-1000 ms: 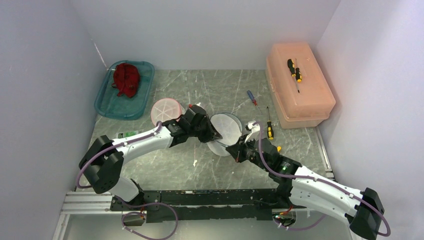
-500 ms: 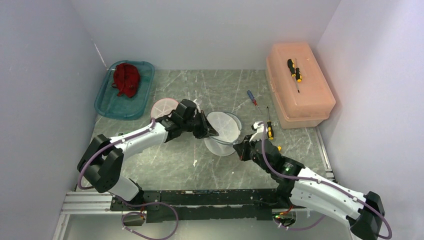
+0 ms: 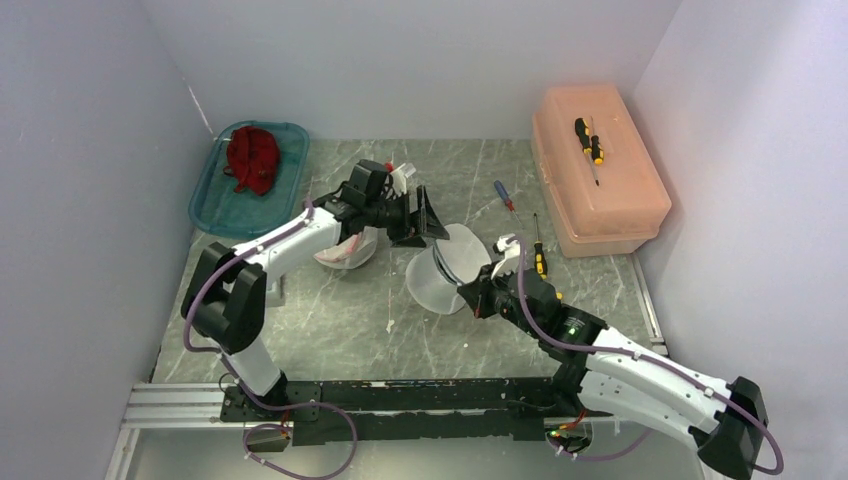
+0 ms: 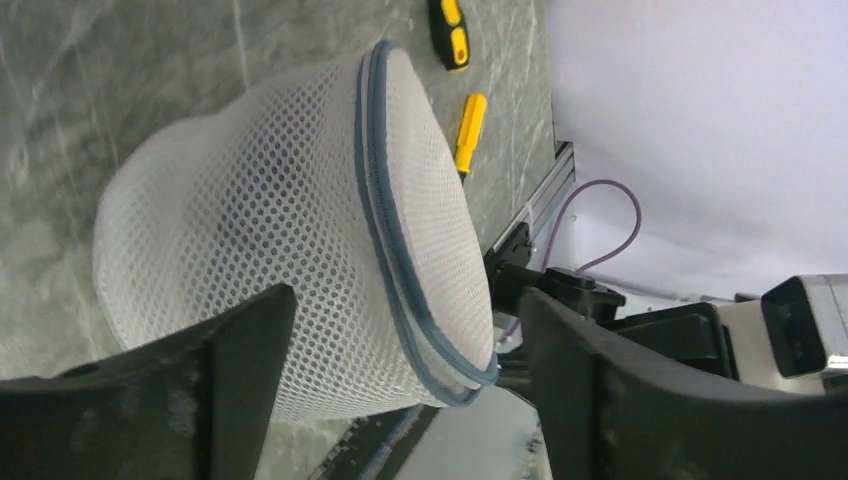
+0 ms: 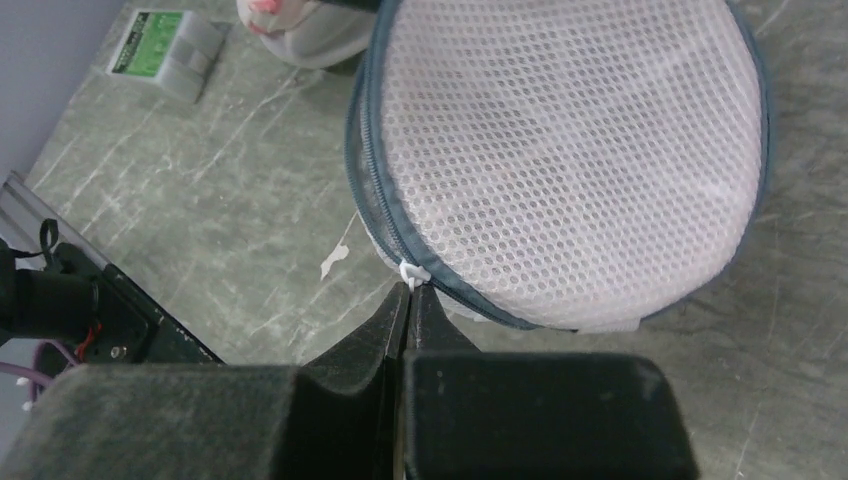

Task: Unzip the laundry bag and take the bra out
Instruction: Unzip the laundry bag at the center of the board, then open the laundry bag at the center of the board.

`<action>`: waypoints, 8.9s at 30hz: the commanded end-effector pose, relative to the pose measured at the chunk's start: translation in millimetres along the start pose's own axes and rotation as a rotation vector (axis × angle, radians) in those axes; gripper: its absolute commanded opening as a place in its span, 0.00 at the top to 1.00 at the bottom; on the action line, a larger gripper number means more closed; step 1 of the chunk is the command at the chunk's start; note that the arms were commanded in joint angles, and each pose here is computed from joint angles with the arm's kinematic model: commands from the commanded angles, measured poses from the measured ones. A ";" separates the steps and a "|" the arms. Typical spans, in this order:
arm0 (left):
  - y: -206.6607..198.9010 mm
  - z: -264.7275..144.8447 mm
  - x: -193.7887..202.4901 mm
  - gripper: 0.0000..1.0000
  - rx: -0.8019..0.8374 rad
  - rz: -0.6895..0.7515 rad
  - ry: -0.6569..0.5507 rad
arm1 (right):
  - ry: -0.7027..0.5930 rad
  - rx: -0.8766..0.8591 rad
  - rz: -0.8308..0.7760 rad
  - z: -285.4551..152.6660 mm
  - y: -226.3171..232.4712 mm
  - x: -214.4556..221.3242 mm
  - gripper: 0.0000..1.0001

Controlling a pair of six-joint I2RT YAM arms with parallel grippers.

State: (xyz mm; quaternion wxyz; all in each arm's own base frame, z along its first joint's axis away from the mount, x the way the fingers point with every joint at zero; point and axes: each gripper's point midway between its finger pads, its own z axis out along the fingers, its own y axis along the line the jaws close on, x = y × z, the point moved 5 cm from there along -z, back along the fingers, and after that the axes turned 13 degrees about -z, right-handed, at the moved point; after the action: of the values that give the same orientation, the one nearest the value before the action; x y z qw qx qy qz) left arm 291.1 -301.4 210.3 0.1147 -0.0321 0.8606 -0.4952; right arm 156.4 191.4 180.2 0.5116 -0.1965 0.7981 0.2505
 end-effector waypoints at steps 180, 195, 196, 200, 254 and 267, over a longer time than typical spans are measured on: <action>-60.4 -31.4 124.3 0.97 -0.141 1.078 -0.698 | 0.020 0.146 0.717 -5.9 -11.3 -65.0 0.53; -54.2 -43.7 100.0 0.30 -0.281 0.888 -0.647 | 0.033 0.177 0.489 -21.7 -26.5 -34.9 1.00; -50.7 -43.6 90.2 0.30 -0.300 0.843 -0.629 | 0.032 0.173 0.463 -22.6 -27.5 -32.9 1.00; -31.6 -40.1 55.8 0.27 -0.343 0.668 -0.555 | 0.013 0.146 0.364 -26.7 -29.9 -26.2 1.00; 66.0 -20.1 0.6 0.38 -0.540 0.336 -0.257 | -0.300 -0.107 -0.029 -62.1 -13.6 -57.2 1.00; 20.6 -58.8 -19.3 0.97 -0.447 0.341 -0.519 | -0.493 -0.199 -0.045 -38.5 9.0 -135.5 1.00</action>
State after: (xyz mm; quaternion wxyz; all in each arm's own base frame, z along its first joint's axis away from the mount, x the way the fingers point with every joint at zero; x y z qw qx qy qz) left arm 285.8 -242.5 164.7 0.3025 -0.0030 0.9302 -0.2080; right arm 162.2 167.1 252.1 0.6100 -0.1956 0.6963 0.3238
